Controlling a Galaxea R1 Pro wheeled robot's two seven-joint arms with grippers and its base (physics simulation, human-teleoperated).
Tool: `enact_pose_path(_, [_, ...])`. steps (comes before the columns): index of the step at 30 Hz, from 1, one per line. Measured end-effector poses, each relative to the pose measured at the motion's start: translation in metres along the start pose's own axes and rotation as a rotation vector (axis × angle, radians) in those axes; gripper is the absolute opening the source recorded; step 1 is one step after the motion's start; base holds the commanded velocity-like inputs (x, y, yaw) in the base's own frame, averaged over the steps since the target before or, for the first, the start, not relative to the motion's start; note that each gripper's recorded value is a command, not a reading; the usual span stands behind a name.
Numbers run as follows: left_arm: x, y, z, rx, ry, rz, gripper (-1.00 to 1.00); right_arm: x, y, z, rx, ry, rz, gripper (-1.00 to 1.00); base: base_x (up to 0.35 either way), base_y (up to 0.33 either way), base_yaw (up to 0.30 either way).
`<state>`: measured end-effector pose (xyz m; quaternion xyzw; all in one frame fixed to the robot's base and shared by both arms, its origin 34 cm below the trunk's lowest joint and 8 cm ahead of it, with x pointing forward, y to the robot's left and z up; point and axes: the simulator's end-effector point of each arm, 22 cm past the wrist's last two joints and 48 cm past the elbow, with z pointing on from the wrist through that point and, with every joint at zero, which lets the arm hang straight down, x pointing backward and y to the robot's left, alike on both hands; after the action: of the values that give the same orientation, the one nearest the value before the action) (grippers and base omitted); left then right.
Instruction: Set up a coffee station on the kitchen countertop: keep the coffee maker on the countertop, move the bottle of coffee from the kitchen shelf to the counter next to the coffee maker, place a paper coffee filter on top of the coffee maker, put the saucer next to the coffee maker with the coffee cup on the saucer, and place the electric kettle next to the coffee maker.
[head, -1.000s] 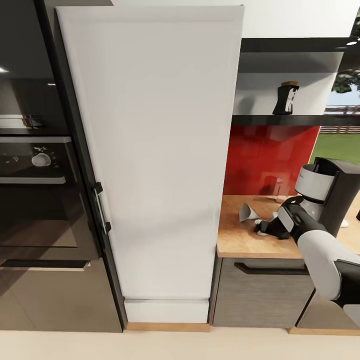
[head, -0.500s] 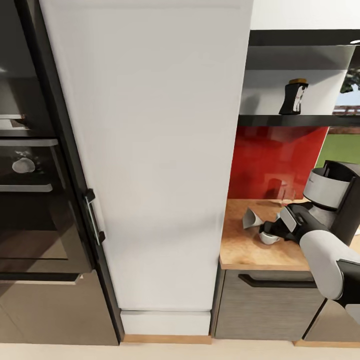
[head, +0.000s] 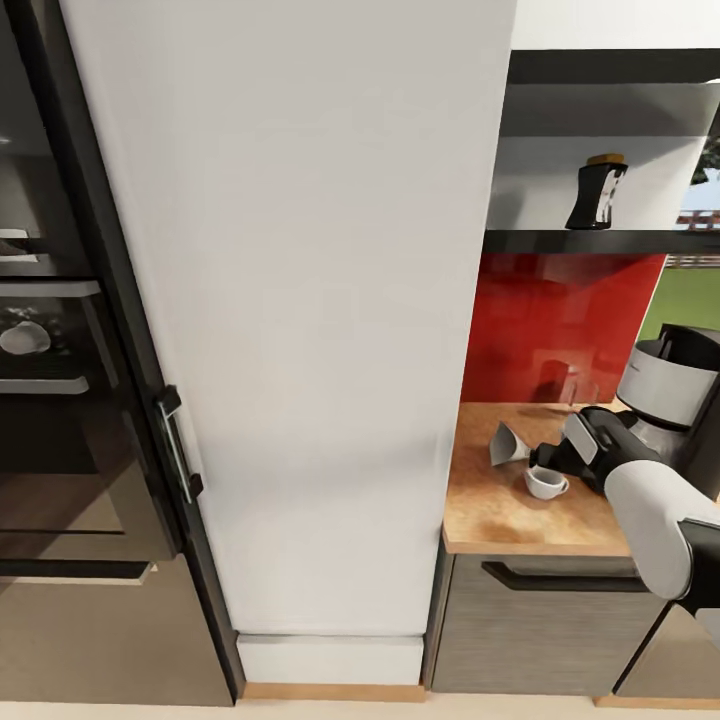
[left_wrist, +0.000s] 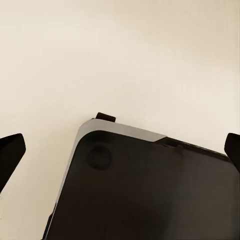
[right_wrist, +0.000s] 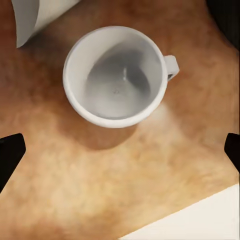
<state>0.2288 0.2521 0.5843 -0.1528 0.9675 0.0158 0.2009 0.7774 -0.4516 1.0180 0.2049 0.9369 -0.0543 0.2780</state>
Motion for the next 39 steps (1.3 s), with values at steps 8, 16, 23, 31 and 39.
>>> enact_pose_path(8, [0.002,-0.002,0.0,0.005,0.003,0.011,1.0,0.01,-0.018,0.007,0.03,0.026,0.01,1.0,0.008,-0.045,0.0])
enact_pose_path(16, [0.001,0.0,0.0,0.003,0.002,0.012,1.0,0.023,-0.025,0.015,0.04,0.058,0.011,1.0,0.031,-0.077,0.0])
enact_pose_path(23, [0.001,0.0,0.0,0.003,0.002,0.012,1.0,0.023,-0.024,0.015,0.04,0.059,0.01,1.0,0.012,-0.003,0.0])
enact_pose_path(31, [0.001,0.001,0.0,0.002,0.003,0.012,1.0,0.024,-0.022,0.015,0.042,0.059,0.001,1.0,0.195,0.0,0.0])
enact_pose_path(39, [0.001,0.001,0.0,0.002,0.001,0.012,1.0,0.023,-0.026,0.015,0.047,0.055,0.003,1.0,0.023,-0.003,0.0])
